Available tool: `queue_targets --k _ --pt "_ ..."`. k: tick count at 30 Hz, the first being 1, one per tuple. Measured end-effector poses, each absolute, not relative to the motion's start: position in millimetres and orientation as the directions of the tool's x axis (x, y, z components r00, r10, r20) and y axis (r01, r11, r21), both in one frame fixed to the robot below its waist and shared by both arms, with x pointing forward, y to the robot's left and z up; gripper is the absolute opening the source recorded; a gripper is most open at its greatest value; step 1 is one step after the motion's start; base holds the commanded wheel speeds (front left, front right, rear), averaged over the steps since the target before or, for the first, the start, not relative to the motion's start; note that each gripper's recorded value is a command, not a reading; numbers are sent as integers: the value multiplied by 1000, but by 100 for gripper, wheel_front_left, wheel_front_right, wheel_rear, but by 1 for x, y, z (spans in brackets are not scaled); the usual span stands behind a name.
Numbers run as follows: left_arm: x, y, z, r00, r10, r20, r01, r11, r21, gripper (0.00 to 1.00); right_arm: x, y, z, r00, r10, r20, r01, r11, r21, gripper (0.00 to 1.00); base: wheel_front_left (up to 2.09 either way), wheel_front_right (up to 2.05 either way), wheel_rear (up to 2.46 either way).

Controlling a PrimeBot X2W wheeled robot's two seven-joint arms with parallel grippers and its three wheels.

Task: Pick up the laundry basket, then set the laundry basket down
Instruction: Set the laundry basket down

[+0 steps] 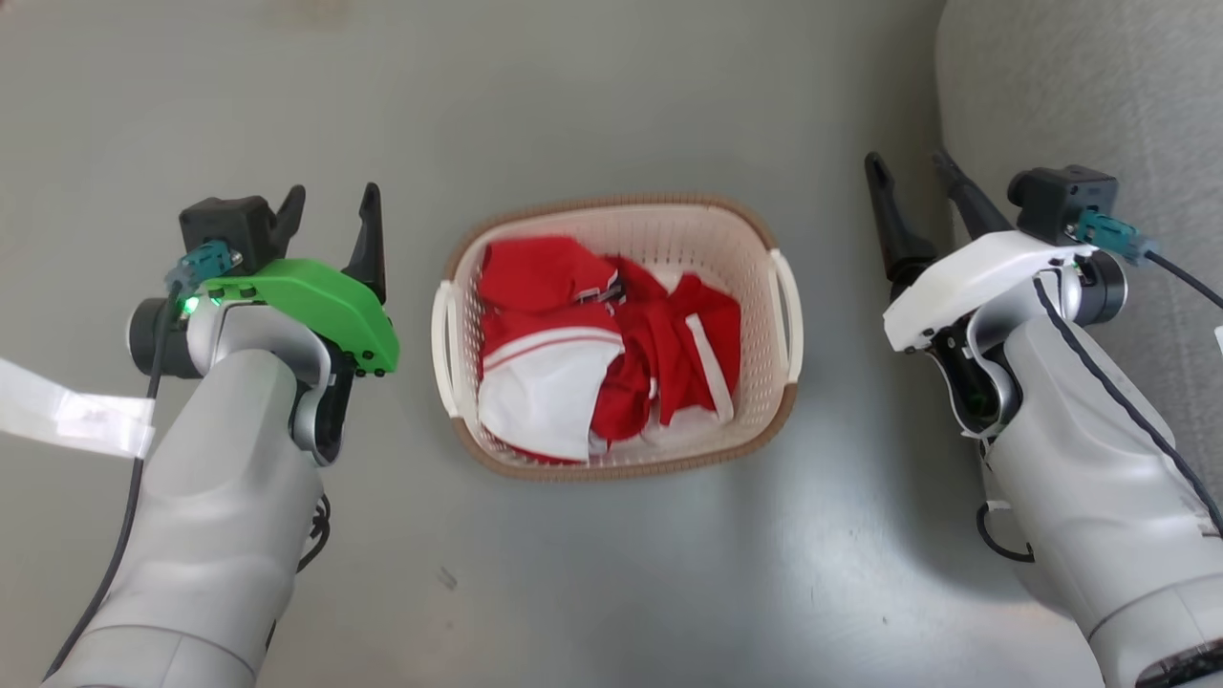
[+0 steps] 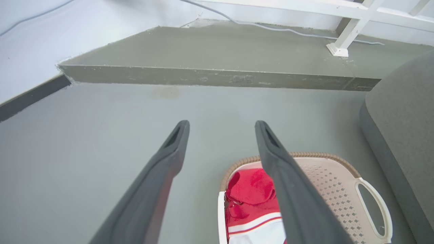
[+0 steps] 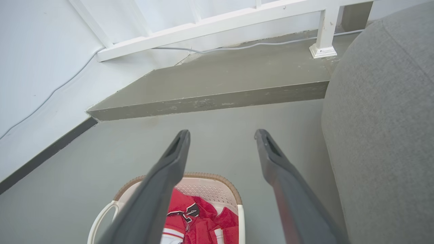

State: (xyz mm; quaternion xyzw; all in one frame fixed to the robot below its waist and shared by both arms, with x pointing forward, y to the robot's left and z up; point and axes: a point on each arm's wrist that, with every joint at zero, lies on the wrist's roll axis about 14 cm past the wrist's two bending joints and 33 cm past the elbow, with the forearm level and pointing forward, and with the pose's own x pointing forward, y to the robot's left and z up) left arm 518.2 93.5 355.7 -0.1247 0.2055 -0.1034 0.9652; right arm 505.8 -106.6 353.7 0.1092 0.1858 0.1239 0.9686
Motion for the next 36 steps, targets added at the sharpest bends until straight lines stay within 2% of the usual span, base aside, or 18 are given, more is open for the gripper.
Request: queue_targets --k 12,18,36 --pt "517 97 459 968 -228 -104 203 957 -208 100 505 -123 455 974 216 -75 -200 963 179 100 0 0 0" --pt "503 99 486 976 -216 -25 207 959 -193 100 494 -130 488 983 183 15 -183 971 151 100 0 0 0" --pt "450 95 513 976 -209 64 218 958 -186 100 436 -142 500 991 123 48 -129 980 150 100 0 0 0"
